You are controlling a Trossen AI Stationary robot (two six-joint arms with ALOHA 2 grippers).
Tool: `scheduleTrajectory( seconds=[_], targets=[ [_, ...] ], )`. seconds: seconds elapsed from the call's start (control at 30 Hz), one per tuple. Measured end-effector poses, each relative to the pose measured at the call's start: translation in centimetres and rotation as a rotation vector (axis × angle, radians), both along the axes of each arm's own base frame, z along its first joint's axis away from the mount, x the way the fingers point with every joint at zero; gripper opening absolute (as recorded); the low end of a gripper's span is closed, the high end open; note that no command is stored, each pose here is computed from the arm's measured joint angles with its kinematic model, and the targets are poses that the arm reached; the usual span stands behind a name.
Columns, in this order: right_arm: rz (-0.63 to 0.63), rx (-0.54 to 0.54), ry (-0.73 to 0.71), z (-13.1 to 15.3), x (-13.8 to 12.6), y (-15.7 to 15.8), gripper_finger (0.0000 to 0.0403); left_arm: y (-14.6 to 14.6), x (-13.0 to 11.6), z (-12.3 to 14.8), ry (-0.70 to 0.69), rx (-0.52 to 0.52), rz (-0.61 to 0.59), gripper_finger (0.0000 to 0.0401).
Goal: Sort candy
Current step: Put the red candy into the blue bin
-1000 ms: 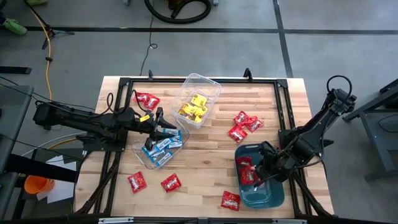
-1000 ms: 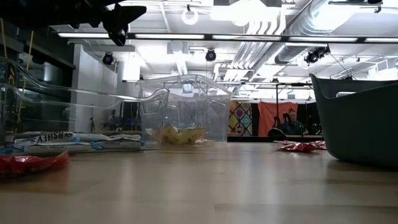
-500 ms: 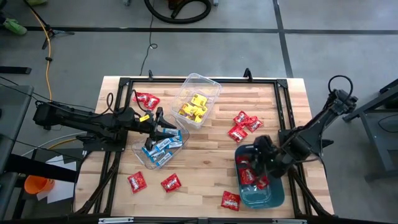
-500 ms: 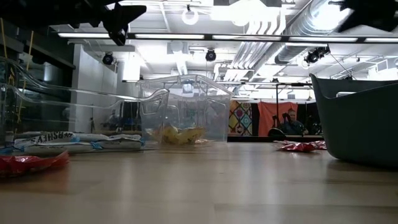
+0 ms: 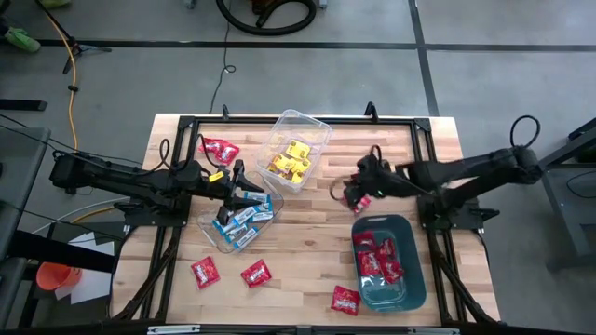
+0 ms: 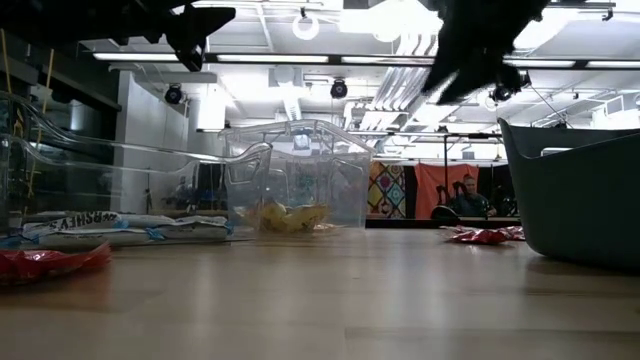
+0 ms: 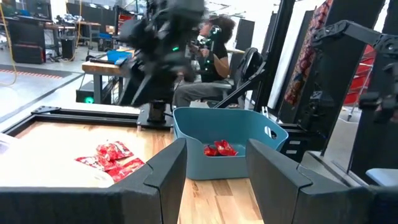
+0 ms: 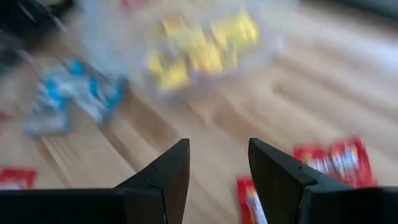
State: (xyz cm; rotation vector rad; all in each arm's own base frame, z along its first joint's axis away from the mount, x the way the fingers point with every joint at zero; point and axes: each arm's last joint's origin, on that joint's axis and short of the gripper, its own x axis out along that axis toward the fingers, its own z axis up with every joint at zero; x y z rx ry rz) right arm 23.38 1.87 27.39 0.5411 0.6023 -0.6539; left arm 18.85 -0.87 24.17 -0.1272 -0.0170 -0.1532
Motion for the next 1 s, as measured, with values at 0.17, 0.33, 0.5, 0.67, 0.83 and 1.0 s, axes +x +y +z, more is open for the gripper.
scheduleTrajectory(
  seconds=[0.17,0.33,0.5,0.67,0.83,1.0],
  targets=[
    [0.036,0.182,0.218,-3.1,1.2,-2.3,0.0158,0.0,0.0,0.0,0.005,0.0,0.0,0.0154],
    [0.055,0.243,0.418,-7.2,2.9,-2.7,0.0158,0.0,0.0,-0.1,0.008,-0.001,0.0,0.0154],
    [0.138,0.311,0.593,-11.0,4.1,-2.4,0.0158,0.0,0.0,-0.1,0.01,-0.016,0.0,0.0154],
    [0.158,0.3,0.702,-13.4,4.5,-2.4,0.0158,0.0,0.0,-0.1,0.01,-0.016,0.0,0.0154],
    [0.145,0.272,0.723,-13.9,4.6,-2.5,0.0158,0.0,0.0,-0.1,0.01,-0.016,0.0,0.0154],
    [0.143,0.246,0.723,-13.9,4.7,-2.5,0.0155,0.0,0.0,-0.1,0.01,-0.016,0.0,0.0154]
  ],
)
